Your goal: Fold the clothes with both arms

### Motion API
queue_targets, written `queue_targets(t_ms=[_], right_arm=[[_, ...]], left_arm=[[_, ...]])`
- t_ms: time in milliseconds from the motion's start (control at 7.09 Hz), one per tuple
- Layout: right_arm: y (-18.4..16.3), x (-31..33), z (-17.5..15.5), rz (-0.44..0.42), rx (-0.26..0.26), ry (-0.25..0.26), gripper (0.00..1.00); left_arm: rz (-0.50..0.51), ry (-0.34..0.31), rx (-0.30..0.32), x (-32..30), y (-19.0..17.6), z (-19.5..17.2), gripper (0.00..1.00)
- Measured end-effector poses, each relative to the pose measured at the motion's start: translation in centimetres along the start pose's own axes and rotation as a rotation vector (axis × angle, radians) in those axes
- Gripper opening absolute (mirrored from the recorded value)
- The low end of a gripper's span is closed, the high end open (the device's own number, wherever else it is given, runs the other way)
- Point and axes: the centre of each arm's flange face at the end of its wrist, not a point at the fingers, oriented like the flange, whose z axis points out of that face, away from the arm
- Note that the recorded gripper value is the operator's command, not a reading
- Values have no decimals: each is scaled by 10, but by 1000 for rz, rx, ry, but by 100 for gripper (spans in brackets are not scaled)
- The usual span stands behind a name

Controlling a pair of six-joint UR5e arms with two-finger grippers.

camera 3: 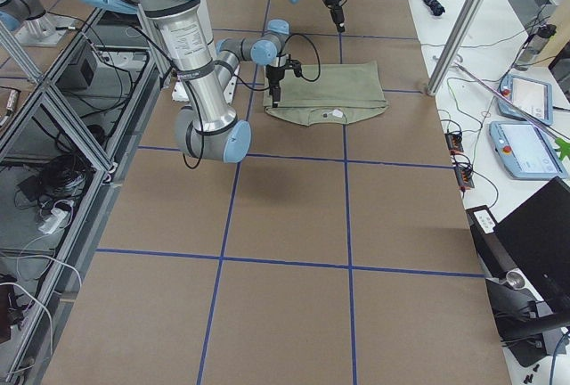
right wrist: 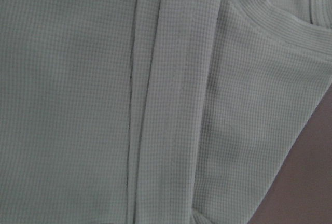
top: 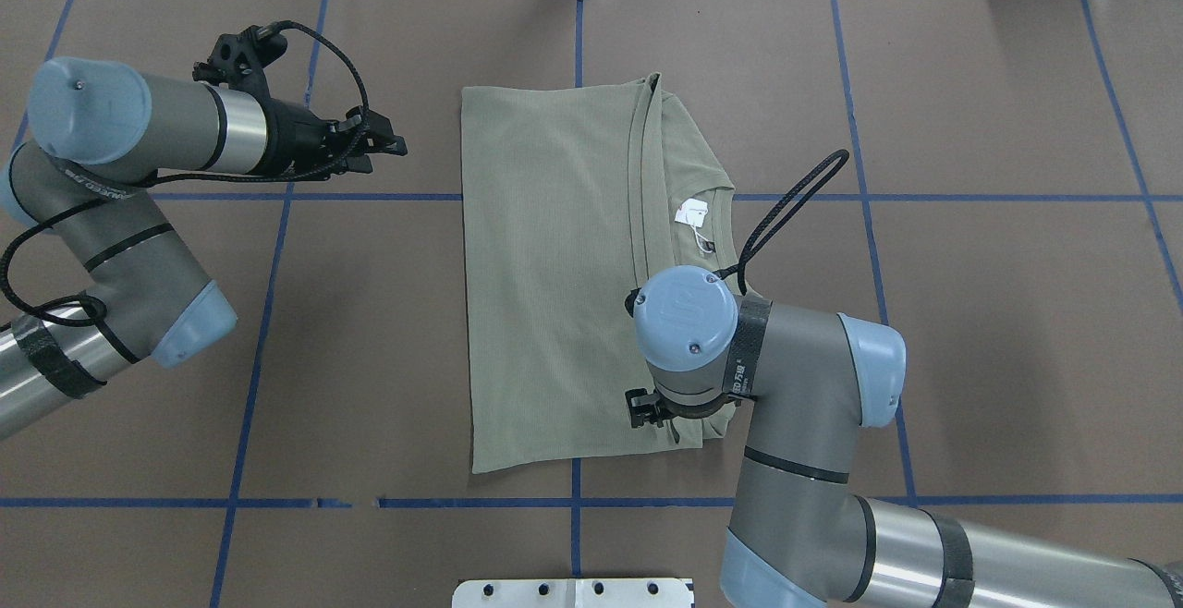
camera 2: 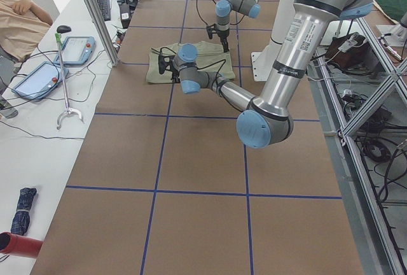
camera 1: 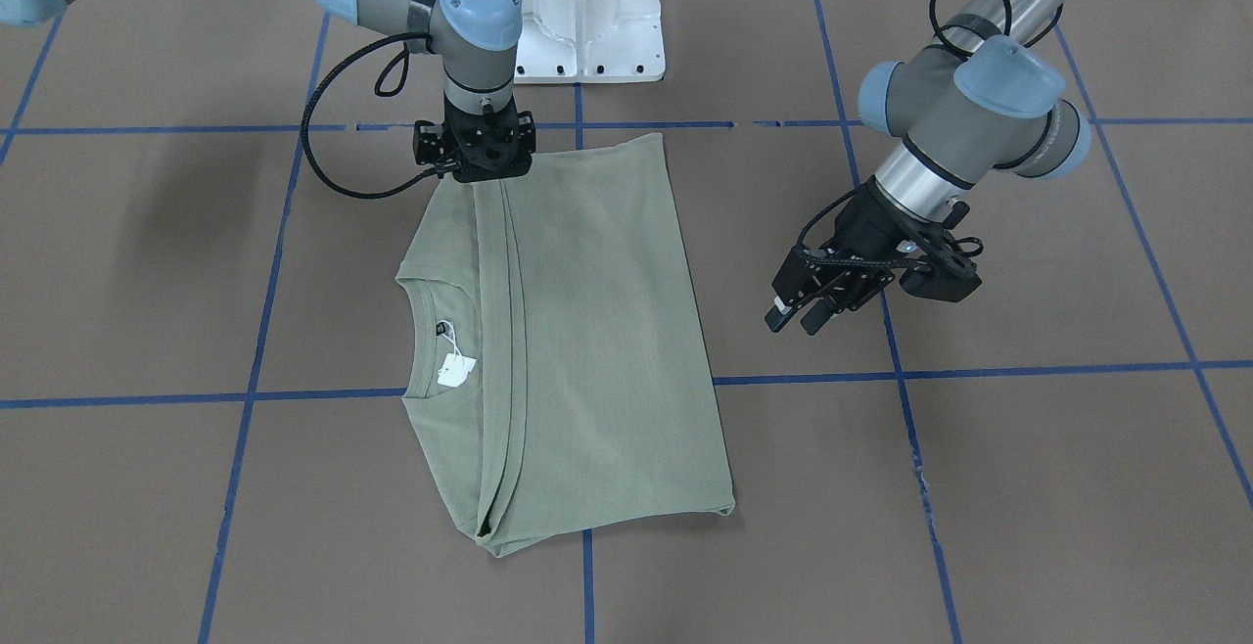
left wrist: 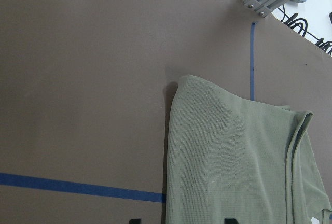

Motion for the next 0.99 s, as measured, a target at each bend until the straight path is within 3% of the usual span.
queue_targets(t_ms=[988], right_arm=[[-11,-4,13,-24,-6,32,100]], left_arm=[[0,0,-2,0,1,1,62]])
